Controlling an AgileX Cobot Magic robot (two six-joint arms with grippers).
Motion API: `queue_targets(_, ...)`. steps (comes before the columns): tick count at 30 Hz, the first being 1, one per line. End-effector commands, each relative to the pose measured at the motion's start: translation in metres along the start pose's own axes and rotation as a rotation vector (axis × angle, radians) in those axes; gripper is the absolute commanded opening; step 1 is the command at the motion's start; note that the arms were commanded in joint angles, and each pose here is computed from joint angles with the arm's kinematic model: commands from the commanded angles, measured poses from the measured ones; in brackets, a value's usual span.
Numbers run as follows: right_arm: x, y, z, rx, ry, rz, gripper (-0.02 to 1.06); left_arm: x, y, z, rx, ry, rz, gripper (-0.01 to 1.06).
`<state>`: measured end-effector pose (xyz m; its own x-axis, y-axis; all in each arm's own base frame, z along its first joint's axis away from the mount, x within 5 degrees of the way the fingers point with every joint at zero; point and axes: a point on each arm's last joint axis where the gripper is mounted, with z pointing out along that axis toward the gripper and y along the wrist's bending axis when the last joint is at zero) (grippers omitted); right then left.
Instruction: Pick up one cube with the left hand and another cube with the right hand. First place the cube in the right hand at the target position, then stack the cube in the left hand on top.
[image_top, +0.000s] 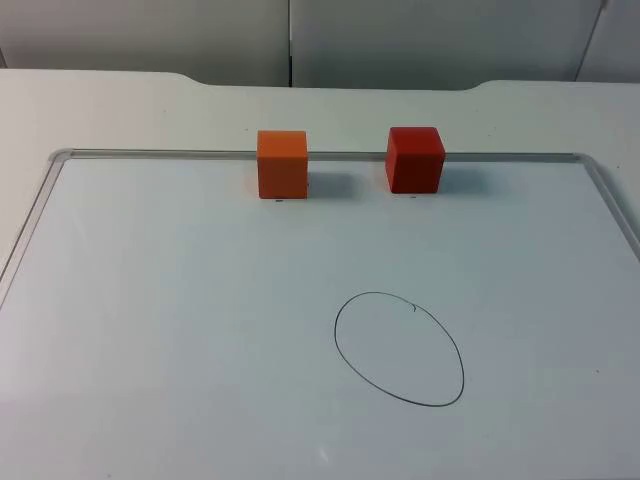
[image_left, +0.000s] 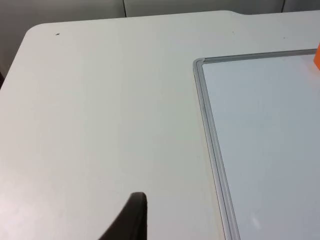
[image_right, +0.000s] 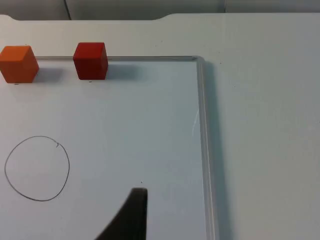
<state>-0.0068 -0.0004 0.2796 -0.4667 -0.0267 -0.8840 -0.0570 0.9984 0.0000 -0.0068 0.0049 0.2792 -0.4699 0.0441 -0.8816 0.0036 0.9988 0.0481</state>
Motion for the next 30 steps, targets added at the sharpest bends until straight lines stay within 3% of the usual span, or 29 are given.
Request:
queue_targets(1, 0.001, 0.0, 0.001, -0.007, -0.004, 0.002, 1.05, 0.0, 0.0, 0.0, 0.002, -0.012, -0.002, 1.05)
queue_targets(6, -0.009, 0.0, -0.007, -0.001, -0.057, -0.013, 1.05, 0.0, 0.0, 0.0, 0.002, -0.012, -0.002, 1.05)
queue_targets(11, -0.038, 0.0, -0.002, 0.002, -0.096, -0.063, 1.05, 0.0, 0.0, 0.0, 0.002, -0.012, -0.002, 1.05)
queue_targets(14, -0.072, 0.0, 0.01, 0.0, -0.094, -0.136, 1.05, 0.0, 0.0, 0.0, 0.002, -0.012, -0.002, 1.05)
queue_targets(21, -0.131, 0.003, 0.04, -0.031, -0.029, -0.112, 1.05, 0.0, 0.0, 0.0, 0.002, -0.012, -0.002, 1.05)
queue_targets(25, -0.183, 0.01, 0.074, -0.116, 0.015, -0.136, 1.04, 0.0, 0.0, 0.0, 0.002, -0.012, -0.002, 1.05)
queue_targets(26, -0.183, 0.01, 0.074, -0.116, 0.015, -0.136, 1.04, 0.0, 0.0, 0.0, 0.002, -0.012, -0.002, 1.05)
queue_targets(30, -0.235, 0.025, 0.129, -0.267, 0.072, -0.157, 1.03, 0.0, 0.0, 0.0, 0.002, -0.012, -0.002, 1.05)
